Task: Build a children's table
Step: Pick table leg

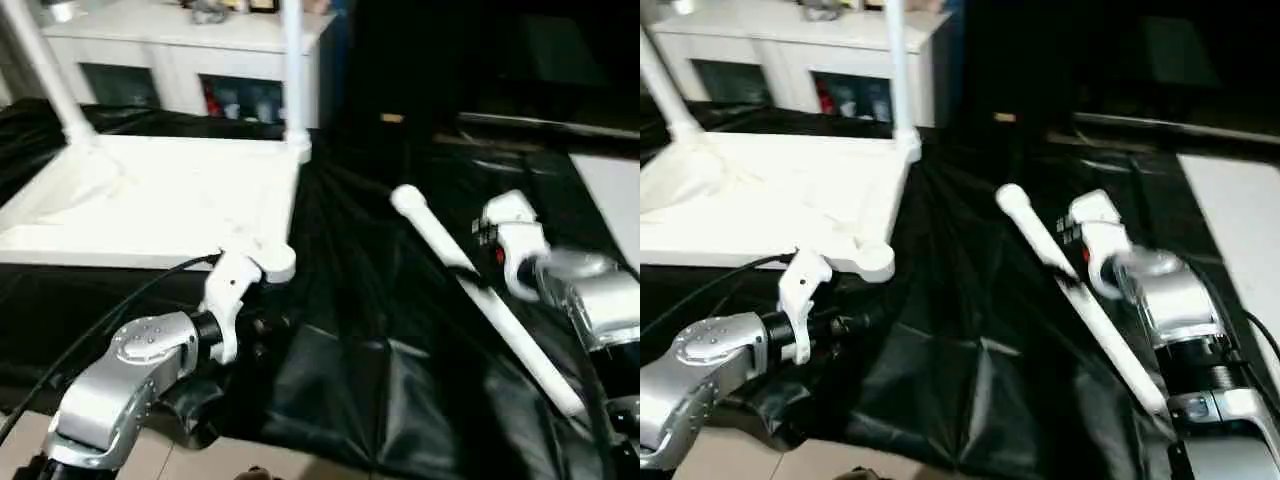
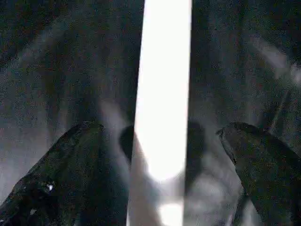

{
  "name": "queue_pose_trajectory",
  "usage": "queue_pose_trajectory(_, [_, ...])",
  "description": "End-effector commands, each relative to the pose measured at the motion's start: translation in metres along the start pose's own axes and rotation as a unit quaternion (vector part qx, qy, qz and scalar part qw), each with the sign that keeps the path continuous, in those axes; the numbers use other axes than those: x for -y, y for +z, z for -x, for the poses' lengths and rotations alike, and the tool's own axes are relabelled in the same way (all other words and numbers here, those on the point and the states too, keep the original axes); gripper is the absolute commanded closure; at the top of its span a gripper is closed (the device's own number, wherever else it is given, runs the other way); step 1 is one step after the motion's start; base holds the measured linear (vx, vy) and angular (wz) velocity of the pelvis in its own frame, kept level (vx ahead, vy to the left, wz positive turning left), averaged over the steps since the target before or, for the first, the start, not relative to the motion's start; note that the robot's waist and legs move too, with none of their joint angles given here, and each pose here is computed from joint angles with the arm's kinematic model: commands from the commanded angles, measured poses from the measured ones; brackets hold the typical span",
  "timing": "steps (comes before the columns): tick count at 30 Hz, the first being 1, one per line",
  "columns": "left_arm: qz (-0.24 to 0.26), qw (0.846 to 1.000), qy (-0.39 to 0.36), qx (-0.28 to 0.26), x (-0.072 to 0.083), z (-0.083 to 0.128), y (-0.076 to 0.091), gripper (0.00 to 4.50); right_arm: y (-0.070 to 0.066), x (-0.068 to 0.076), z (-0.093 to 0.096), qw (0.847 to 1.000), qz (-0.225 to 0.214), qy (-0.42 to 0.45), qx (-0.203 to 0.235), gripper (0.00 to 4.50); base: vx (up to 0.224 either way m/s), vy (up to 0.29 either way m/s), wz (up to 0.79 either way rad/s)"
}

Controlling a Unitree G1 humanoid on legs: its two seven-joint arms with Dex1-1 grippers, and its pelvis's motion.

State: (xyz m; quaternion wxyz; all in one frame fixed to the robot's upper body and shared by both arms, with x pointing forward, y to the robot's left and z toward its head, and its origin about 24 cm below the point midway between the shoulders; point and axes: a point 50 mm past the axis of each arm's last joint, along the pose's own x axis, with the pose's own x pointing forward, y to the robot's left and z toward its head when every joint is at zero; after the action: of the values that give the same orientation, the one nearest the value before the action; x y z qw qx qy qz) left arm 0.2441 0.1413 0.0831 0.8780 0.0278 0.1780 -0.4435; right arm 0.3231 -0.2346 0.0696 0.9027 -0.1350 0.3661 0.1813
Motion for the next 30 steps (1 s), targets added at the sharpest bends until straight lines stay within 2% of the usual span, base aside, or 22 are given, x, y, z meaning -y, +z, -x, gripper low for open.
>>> queue_pose_trajectory(1, [-0.012, 1.0, -0.015, 0.002, 0.003, -0.001, 0.008, 1.41, -0.005, -0.001, -0.001, 1.0, -0.003, 0.01, -0.019, 0.0, -0.051, 0.036, -0.12])
queue_pose_trajectory(3, [-0.016, 1.0, -0.013, 0.004, 0.003, -0.001, 0.01, 1.43, -0.005, -0.003, -0.001, 0.999, -0.015, 0.02, -0.019, 0.0, -0.025, 0.018, -0.06])
queue_pose_trajectory(4, [-0.022, 1.0, -0.013, 0.004, 0.003, -0.001, 0.011, 1.18, -0.005, -0.003, -0.001, 0.999, -0.02, 0.022, -0.018, 0.34, 0.0, 0.0, 0.0])
queue_pose_trajectory(6, [-0.028, 0.999, -0.016, 0.002, 0.004, -0.001, 0.011, 1.01, -0.005, -0.004, -0.002, 0.999, -0.023, 0.026, -0.02, 0.34, -0.025, 0.011, -0.08])
queue_pose_trajectory(9, [-0.027, 0.999, -0.02, 0.0, 0.005, -0.001, 0.012, 0.98, -0.006, -0.004, -0.003, 0.999, -0.027, 0.035, -0.027, 0.61, -0.017, 0.003, -0.04])
queue_pose_trajectory(11, [-0.029, 0.999, -0.022, 0.0, 0.005, -0.002, 0.013, 0.56, -0.007, -0.005, -0.003, 0.998, -0.027, 0.039, -0.03, 0.81, -0.113, -0.008, -0.07])
queue_pose_trajectory(14, [-0.033, 0.999, -0.025, -0.002, 0.005, -0.002, 0.014, 0.56, -0.009, -0.007, -0.004, 0.998, -0.027, 0.049, -0.036, 1.18, -0.043, -0.117, 0.17])
queue_pose_trajectory(17, [-0.045, 0.999, -0.024, -0.006, 0.005, -0.003, 0.015, 0.14, -0.011, -0.009, -0.006, 0.997, -0.027, 0.057, -0.04, 1.37, 0.004, -0.047, -0.01])
queue_pose_trajectory(24, [-0.046, 0.998, -0.036, 0.0, 0.013, -0.007, 0.015, 0.0, -0.016, -0.012, -0.011, 0.997, -0.039, 0.051, -0.037, 2.0, -0.012, -0.006, 0.04])
queue_pose_trajectory(30, [-0.044, 0.999, -0.01, 0.015, 0.007, -0.01, 0.016, 0.0, -0.006, -0.013, -0.009, 0.996, -0.07, 0.054, 0.013, 2.49, 0.0, 0.0, 0.0])
